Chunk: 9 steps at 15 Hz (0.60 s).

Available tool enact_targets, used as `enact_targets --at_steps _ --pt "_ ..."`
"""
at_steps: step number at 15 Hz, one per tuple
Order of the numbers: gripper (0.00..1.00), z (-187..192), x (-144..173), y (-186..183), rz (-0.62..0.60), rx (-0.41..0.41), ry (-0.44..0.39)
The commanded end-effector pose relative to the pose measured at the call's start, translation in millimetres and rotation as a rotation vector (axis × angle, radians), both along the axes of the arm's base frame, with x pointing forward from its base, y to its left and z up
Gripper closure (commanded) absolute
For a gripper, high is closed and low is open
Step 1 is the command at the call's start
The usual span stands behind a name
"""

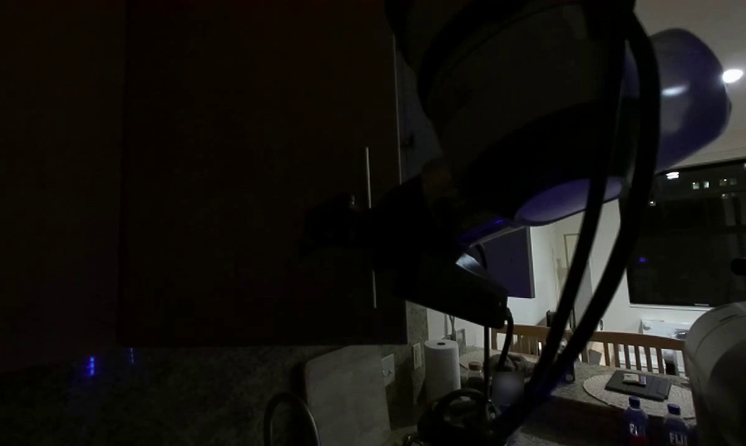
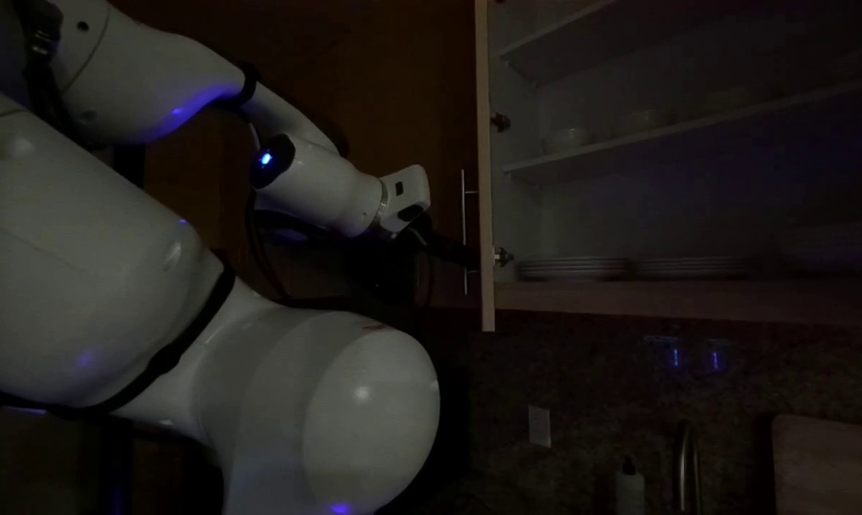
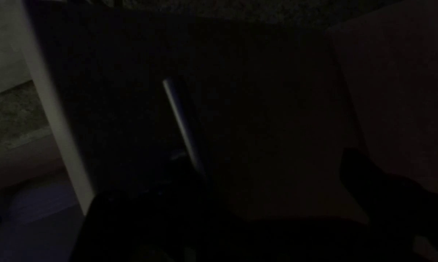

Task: Open the left cabinet door

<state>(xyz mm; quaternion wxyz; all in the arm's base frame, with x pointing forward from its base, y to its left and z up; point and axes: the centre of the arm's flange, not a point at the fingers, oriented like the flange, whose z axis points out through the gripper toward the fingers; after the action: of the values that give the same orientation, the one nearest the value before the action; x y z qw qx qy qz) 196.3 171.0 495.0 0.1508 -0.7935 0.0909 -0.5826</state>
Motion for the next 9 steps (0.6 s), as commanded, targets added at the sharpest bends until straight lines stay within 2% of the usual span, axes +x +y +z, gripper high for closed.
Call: enact_targets --at_steps 1,9 --pt "0.00 -22.6 -41.2 -4.6 -0.057 0.036 0.136" --pt "0.00 -15.9 -50.5 -7.2 -0.052 0.051 0.126"
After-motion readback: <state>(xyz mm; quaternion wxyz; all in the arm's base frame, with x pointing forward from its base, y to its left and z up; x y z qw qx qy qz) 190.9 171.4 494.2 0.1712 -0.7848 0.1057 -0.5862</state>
